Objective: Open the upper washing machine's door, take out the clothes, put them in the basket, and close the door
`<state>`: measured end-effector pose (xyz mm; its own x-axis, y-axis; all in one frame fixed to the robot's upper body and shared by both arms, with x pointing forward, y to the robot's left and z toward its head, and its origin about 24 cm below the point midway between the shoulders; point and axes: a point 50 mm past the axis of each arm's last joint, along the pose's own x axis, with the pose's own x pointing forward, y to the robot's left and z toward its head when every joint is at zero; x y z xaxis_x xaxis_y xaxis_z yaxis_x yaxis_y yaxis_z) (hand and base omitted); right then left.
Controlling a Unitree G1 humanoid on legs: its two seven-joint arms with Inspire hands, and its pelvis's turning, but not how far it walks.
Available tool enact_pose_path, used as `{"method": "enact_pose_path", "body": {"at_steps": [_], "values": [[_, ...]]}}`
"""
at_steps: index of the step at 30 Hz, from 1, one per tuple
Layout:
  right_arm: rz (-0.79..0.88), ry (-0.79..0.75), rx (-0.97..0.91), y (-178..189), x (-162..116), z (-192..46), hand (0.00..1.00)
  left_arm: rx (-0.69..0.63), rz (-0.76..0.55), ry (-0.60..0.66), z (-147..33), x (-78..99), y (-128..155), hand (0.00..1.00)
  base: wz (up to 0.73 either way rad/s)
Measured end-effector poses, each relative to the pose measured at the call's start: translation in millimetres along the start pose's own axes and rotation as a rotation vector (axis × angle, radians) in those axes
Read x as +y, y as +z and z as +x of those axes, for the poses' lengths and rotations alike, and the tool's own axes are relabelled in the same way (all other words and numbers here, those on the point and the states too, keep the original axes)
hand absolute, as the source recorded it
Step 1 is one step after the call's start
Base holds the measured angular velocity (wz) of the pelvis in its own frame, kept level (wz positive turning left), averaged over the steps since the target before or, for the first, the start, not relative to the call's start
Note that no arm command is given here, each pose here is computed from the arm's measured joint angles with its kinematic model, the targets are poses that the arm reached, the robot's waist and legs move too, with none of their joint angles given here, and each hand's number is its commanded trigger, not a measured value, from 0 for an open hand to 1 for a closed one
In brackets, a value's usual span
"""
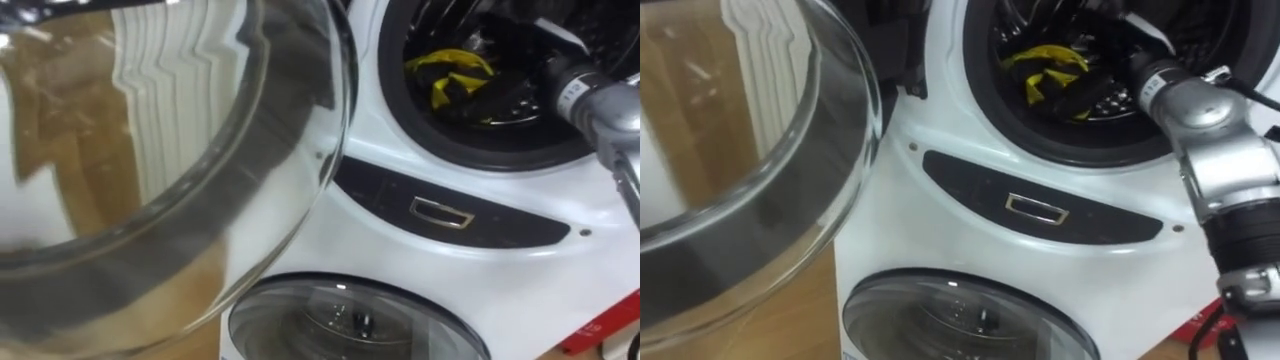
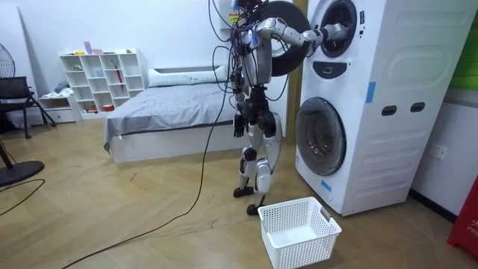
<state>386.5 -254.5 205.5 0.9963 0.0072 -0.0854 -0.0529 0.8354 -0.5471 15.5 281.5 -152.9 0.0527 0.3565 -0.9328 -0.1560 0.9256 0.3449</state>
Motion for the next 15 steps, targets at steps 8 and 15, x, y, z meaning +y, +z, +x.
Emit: {"method": "enact_pose_path", "body": {"at_steps": [8,15], "values": [[-0.069,0.033,-0.006,3.7,-0.6,0.0,0.0,-0.024,-0.056,0.006,0.4,5.2,10.6,0.0,0.05],[-0.089,0.124,0.071,-7.5,1.7,2.5,0.0,-0.012,-0.059,0.009,0.5,6.5,11.5,0.0,0.08]]}}
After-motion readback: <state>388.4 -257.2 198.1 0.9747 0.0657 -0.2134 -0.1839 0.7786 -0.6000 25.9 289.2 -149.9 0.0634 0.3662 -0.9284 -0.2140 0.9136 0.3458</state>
